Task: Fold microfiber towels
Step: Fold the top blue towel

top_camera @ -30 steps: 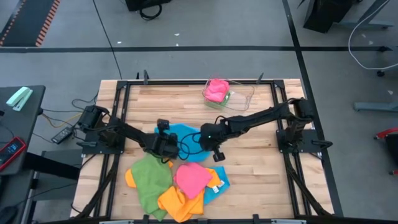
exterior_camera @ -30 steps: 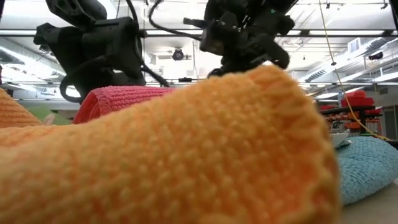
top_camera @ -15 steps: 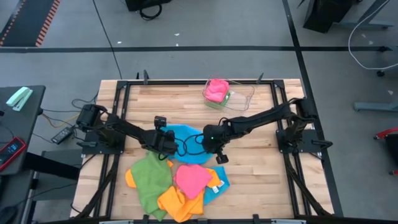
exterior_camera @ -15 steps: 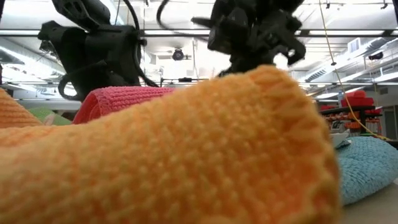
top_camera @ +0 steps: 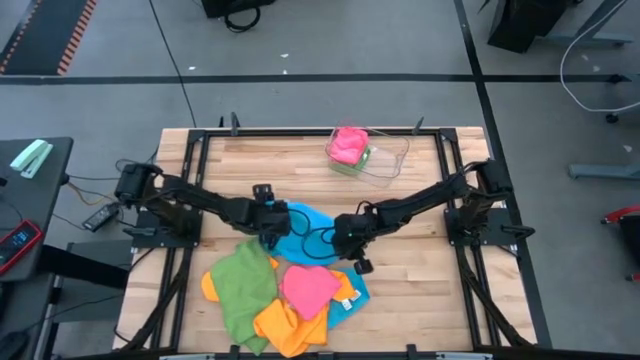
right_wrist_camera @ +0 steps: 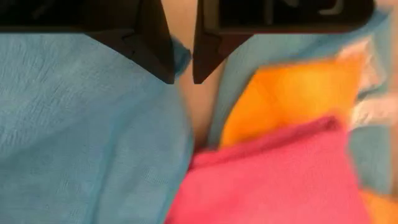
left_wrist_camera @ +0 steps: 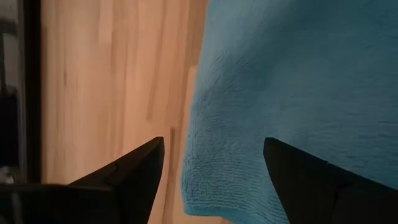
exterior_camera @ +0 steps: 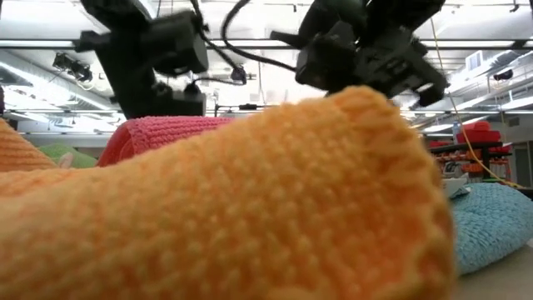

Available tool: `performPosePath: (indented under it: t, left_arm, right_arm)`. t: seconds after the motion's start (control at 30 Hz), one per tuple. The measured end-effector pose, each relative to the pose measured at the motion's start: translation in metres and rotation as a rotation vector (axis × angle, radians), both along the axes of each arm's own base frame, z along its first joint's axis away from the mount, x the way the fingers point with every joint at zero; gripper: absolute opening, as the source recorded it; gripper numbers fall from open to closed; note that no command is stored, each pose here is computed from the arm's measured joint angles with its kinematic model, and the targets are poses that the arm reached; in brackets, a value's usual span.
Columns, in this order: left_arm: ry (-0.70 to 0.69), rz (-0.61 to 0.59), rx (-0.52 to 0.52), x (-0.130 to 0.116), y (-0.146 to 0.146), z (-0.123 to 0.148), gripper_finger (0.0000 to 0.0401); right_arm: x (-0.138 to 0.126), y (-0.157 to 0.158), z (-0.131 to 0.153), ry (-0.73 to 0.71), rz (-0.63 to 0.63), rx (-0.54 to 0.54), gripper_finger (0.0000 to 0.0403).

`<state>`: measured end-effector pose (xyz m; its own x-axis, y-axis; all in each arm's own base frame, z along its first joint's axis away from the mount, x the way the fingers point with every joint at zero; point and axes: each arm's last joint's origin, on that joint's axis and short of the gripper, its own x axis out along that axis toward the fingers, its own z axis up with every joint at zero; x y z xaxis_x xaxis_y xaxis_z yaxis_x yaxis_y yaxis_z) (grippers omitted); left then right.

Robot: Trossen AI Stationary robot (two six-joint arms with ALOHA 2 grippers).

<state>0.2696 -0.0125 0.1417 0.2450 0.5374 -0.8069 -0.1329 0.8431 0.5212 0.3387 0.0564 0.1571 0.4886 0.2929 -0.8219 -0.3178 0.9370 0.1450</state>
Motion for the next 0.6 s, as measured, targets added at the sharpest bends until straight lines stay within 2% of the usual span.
performPosePath:
  t: [0.2, 0.37, 0.47, 0.6]
  left_arm:
    - [0.043, 0.068, -0.021, 0.0, 0.005, -0.013, 0.0286]
    - [0.045, 0.086, -0.024, -0.001, 0.004, -0.015, 0.0286]
    - [0.045, 0.086, -0.026, -0.001, 0.003, -0.015, 0.0286]
    - [0.045, 0.085, -0.03, -0.001, 0.003, -0.015, 0.0286]
  right_arm:
    - [-0.016, -0.01, 0.017, 0.006, -0.094, -0.116, 0.0129]
    - [-0.036, -0.028, -0.009, 0.041, -0.246, -0.24, 0.0164]
    - [-0.044, -0.041, -0.017, -0.014, -0.358, -0.302, 0.0173]
    - [-0.047, -0.051, -0.023, -0.104, -0.403, -0.294, 0.0174]
